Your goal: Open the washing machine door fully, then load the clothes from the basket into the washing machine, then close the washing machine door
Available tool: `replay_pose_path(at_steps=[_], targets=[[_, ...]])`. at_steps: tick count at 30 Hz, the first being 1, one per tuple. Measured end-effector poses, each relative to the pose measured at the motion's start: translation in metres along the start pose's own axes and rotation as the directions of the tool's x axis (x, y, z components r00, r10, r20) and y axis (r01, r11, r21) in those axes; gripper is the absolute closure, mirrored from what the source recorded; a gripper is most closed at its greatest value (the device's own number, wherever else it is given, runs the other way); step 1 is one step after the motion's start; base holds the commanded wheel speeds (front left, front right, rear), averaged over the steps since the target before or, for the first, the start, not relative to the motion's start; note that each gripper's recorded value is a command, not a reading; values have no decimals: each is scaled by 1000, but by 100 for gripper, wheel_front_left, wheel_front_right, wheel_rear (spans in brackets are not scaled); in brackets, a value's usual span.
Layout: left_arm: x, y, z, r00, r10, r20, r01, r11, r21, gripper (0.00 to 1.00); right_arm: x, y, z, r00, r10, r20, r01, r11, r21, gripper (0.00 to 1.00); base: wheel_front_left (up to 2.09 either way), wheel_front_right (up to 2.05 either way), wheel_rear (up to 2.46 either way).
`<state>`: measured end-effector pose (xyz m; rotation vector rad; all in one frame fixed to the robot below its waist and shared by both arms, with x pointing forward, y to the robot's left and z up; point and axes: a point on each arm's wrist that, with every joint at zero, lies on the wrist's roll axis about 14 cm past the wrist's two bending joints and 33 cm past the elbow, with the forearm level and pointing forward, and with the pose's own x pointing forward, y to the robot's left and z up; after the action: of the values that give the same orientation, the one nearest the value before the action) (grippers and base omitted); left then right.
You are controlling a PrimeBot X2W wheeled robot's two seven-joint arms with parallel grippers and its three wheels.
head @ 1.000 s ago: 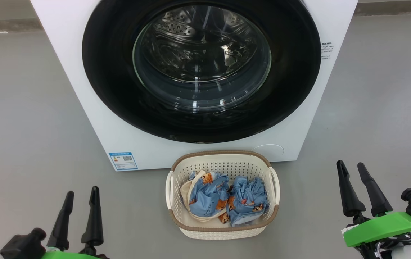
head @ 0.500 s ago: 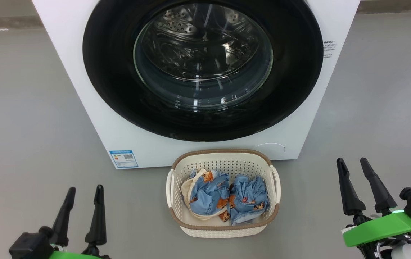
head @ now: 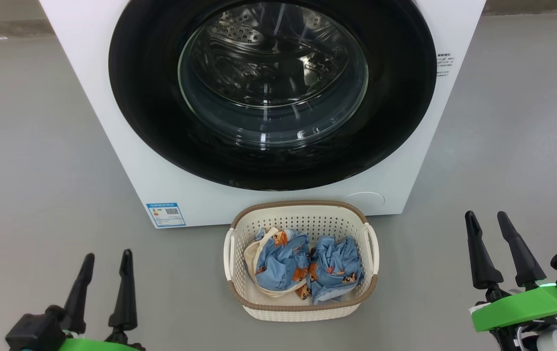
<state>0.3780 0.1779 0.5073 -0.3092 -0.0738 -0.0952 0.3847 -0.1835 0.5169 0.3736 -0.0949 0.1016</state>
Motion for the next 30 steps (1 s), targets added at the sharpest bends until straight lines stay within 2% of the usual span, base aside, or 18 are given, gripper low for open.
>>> replay_pose_path(at_steps=[19,30], targets=[[-1,13,-7,999,45,-22,-44,999,16,0,-1,-4,1,1000,-22,9,22,1000,12,0,1,1,-2],[3,13,-6,999,49,-17,-49,999,22,0,-1,-8,4,999,-38,20,38,999,17,0,56,56,-113]])
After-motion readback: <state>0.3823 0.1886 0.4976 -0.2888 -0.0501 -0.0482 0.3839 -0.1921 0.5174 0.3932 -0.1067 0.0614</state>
